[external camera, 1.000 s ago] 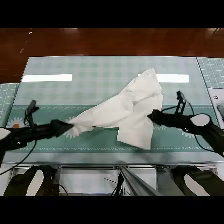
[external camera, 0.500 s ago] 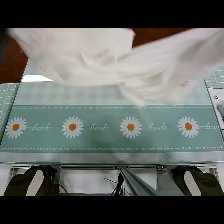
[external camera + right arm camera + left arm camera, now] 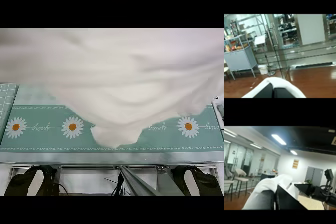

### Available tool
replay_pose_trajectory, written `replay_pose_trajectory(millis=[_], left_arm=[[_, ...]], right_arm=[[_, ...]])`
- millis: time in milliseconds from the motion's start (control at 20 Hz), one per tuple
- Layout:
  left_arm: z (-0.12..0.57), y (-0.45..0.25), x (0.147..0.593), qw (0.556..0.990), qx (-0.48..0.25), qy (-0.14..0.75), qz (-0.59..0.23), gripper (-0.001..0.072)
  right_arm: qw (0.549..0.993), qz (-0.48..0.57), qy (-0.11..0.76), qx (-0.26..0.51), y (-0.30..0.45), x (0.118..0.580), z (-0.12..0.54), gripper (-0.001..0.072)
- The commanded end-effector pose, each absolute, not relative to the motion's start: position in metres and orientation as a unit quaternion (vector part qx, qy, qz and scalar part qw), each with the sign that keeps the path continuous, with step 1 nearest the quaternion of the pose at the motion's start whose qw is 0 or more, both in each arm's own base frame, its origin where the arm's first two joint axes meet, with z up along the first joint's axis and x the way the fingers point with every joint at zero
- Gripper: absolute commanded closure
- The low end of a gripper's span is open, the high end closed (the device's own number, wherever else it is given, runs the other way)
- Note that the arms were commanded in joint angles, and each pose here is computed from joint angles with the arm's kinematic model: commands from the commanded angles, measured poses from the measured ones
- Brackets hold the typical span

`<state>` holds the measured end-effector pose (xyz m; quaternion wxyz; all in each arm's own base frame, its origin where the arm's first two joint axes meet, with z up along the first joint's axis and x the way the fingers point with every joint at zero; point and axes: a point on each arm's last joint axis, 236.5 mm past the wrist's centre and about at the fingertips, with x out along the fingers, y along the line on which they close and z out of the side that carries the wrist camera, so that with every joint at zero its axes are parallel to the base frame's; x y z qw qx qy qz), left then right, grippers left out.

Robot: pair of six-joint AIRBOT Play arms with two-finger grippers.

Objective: Fold the shirts.

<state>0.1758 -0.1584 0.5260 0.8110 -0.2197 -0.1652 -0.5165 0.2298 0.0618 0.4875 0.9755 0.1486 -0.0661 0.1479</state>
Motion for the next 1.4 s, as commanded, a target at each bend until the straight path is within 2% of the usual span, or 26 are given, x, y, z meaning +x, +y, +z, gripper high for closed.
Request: replay_pose_trajectory(millis=[0,100,250,450,650,900,1050,1150,1250,1350], left_arm=[[0.516,-0.162,0.176,0.852,-0.171,-0.152,-0.470,0.0687],[0.487,-0.154,0.193,0.898,-0.144,-0.098,-0.405,0.0687],[0.445,-0.133,0.202,0.943,-0.128,-0.014,-0.306,0.0688],[0.391,-0.117,0.189,0.957,-0.142,0.098,-0.235,0.0687],[0.341,-0.122,0.172,0.939,-0.143,0.210,-0.230,0.0688],[0.316,-0.120,0.180,0.927,-0.168,0.247,-0.226,0.0687],[0.260,-0.115,0.198,0.901,-0.209,0.311,-0.216,0.0687],[0.213,-0.120,0.209,0.867,-0.268,0.356,-0.222,0.0687],[0.176,-0.128,0.220,0.840,-0.319,0.371,-0.237,0.0687],[0.142,-0.121,0.237,0.835,-0.350,0.367,-0.214,0.0687]], right_arm=[[0.985,0.108,-0.077,0.106,0.052,0.209,0.505,0.0676],[0.993,0.051,-0.078,0.077,0.032,0.198,0.511,0.0677],[0.999,-0.013,-0.025,0.043,0.010,0.184,0.492,0.0677],[0.991,-0.004,0.125,0.045,0.016,0.183,0.424,0.0677],[0.962,0.015,0.266,0.055,0.018,0.191,0.364,0.0677],[0.922,0.083,0.371,0.067,0.027,0.233,0.320,0.0676],[0.888,0.114,0.438,0.080,0.030,0.276,0.284,0.0677],[0.856,0.154,0.489,0.065,0.045,0.306,0.249,0.0677],[0.828,0.175,0.531,0.043,0.058,0.341,0.209,0.0676],[0.828,0.166,0.535,0.032,0.064,0.386,0.175,0.0676]])
